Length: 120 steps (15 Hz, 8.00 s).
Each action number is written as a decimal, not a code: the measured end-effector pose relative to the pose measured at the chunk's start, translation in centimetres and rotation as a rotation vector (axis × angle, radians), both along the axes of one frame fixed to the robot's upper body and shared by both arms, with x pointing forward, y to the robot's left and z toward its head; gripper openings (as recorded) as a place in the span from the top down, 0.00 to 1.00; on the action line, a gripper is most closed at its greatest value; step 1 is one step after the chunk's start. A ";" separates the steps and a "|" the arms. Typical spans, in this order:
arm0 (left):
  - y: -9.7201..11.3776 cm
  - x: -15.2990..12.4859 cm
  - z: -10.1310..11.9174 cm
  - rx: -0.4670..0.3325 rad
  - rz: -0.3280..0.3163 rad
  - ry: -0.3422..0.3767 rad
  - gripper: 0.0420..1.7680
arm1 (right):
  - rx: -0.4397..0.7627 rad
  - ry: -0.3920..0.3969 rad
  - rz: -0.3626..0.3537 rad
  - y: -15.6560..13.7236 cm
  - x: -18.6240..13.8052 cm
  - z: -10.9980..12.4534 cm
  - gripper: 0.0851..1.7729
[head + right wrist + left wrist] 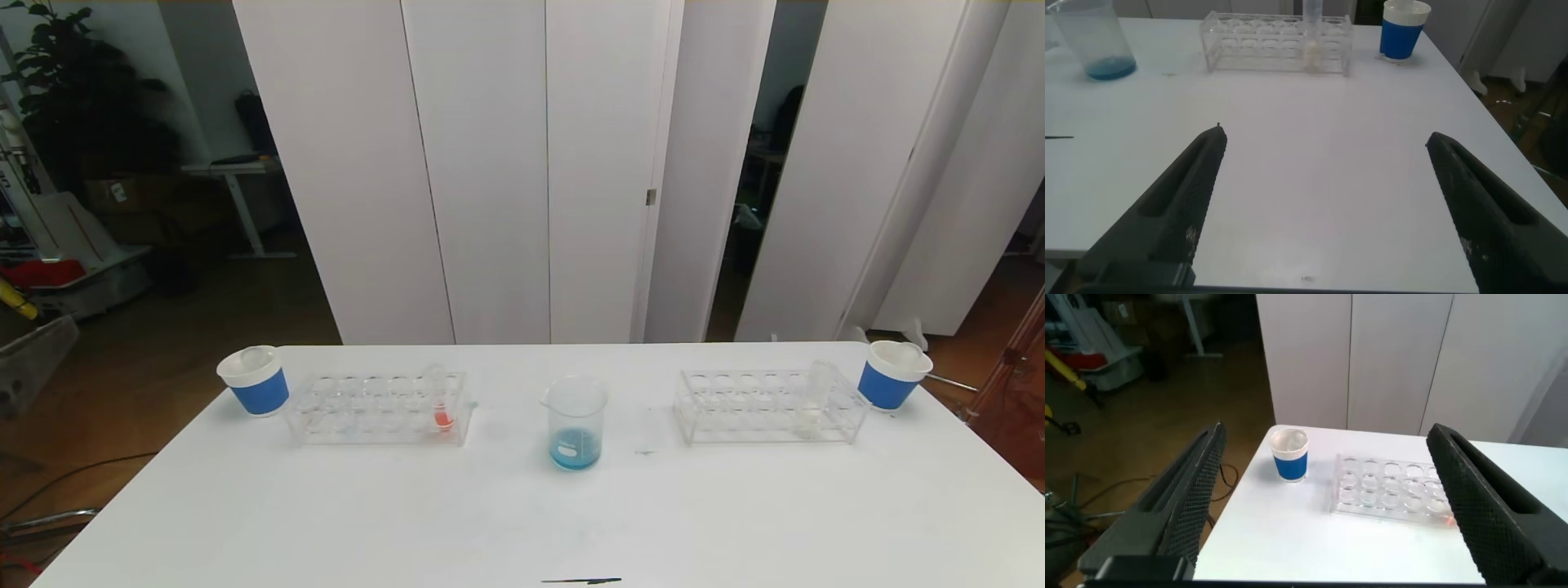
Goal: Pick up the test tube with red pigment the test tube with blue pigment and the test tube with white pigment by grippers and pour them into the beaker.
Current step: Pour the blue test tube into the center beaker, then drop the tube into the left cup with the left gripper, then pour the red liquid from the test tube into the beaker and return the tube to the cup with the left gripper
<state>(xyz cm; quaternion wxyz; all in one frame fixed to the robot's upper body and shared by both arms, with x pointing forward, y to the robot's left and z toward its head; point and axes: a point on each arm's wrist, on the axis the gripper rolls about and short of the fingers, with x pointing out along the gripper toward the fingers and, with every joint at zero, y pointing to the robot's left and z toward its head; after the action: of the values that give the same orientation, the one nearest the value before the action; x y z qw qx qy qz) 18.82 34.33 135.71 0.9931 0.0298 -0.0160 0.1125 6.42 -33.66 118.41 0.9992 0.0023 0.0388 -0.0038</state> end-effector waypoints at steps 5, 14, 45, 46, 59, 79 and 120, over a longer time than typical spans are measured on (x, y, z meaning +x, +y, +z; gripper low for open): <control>-0.6 -8.8 -2.5 0.032 -0.011 -0.053 0.01 | 0.000 0.000 0.000 0.0 0.0 0.0 0.01; -0.8 -15.1 -10.1 0.052 -0.147 -0.031 0.01 | 0.000 0.000 0.000 0.0 0.0 0.0 0.01; -1.0 -11.9 -17.5 0.015 -0.236 0.041 0.01 | 0.000 0.000 0.001 0.0 0.0 0.0 0.01; -1.0 -11.9 -17.5 0.016 -0.236 0.040 0.01 | 0.000 0.000 0.000 0.0 0.0 0.0 0.01; -1.0 -13.7 -9.8 0.035 -0.242 -0.096 0.01 | 0.000 0.000 0.000 0.0 0.0 0.0 0.01; -5.8 8.7 -3.9 -0.182 -0.495 0.234 0.01 | 0.000 0.000 0.000 0.0 0.0 0.0 0.01; -13.9 24.6 -21.4 -0.167 -0.214 0.114 0.64 | 0.000 0.000 0.001 0.0 0.0 0.0 0.01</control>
<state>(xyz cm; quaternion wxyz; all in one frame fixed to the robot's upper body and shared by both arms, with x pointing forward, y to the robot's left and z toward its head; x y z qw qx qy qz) 43.44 20.40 114.32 0.9977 -0.0482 0.0469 0.0051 6.42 -33.66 118.41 0.9992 0.0023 0.0388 -0.0035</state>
